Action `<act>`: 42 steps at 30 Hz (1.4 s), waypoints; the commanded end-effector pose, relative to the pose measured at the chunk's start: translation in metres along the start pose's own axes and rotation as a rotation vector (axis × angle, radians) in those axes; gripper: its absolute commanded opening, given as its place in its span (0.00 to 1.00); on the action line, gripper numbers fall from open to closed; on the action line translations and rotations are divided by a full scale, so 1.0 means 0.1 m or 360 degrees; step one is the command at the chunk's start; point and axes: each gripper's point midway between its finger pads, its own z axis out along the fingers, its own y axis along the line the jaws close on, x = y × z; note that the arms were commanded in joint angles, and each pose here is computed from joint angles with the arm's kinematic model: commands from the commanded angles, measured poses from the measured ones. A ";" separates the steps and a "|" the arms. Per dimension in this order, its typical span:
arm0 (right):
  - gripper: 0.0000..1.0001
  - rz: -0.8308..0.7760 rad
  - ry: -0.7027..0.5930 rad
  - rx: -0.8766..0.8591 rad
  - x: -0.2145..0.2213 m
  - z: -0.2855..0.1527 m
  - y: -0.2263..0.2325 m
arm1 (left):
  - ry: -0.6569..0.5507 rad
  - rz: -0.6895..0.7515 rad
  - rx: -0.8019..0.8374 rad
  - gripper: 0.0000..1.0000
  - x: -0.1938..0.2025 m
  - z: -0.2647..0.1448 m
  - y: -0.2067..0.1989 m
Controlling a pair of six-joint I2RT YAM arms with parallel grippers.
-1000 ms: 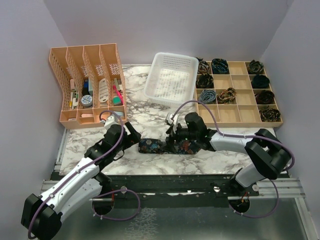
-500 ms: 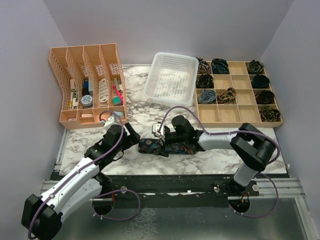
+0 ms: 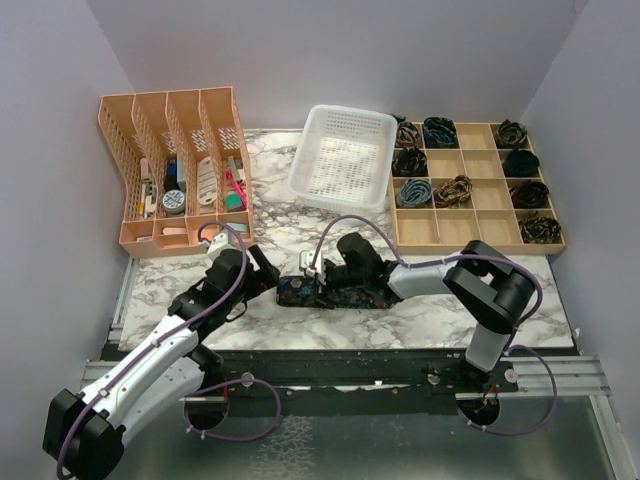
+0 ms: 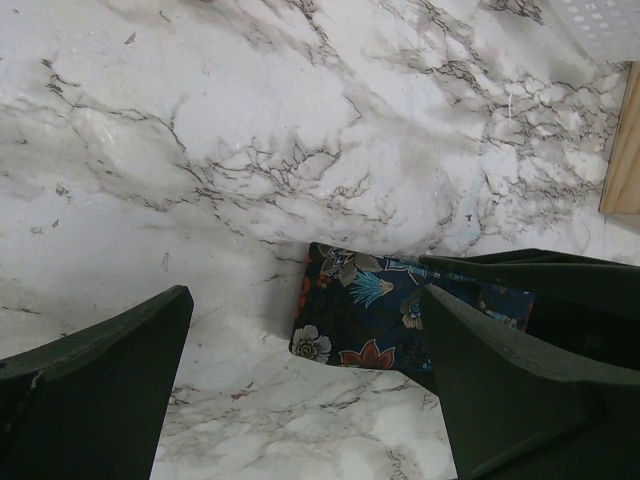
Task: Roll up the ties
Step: Roll the tie at the center of the board.
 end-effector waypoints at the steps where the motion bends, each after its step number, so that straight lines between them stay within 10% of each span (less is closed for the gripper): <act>1: 0.64 -0.0036 -0.0077 -0.0107 -0.13 0.07 0.08 | -0.0021 0.0021 -0.0034 0.96 -0.02 0.00 0.06; 9: 0.51 -0.0048 -0.0041 -0.0141 -0.10 0.06 0.13 | -0.0007 0.0020 -0.0035 0.96 0.01 0.03 0.08; 21: 1.00 0.0109 -0.0217 0.0297 -0.51 -0.26 -0.20 | 0.0028 0.0023 0.0003 0.97 0.07 0.05 0.06; 26: 1.00 0.0669 -0.0356 0.0681 -0.63 -0.59 -0.41 | 0.0030 0.0047 0.0029 0.99 0.09 0.04 0.05; 34: 1.00 0.1663 0.0000 0.0930 -0.18 -0.70 -0.29 | 0.0024 0.0051 0.0057 0.99 0.11 0.04 0.06; 42: 0.91 0.1942 0.0079 0.0824 -0.12 -0.47 -0.16 | 0.0107 0.0101 0.0090 0.99 0.20 0.10 0.02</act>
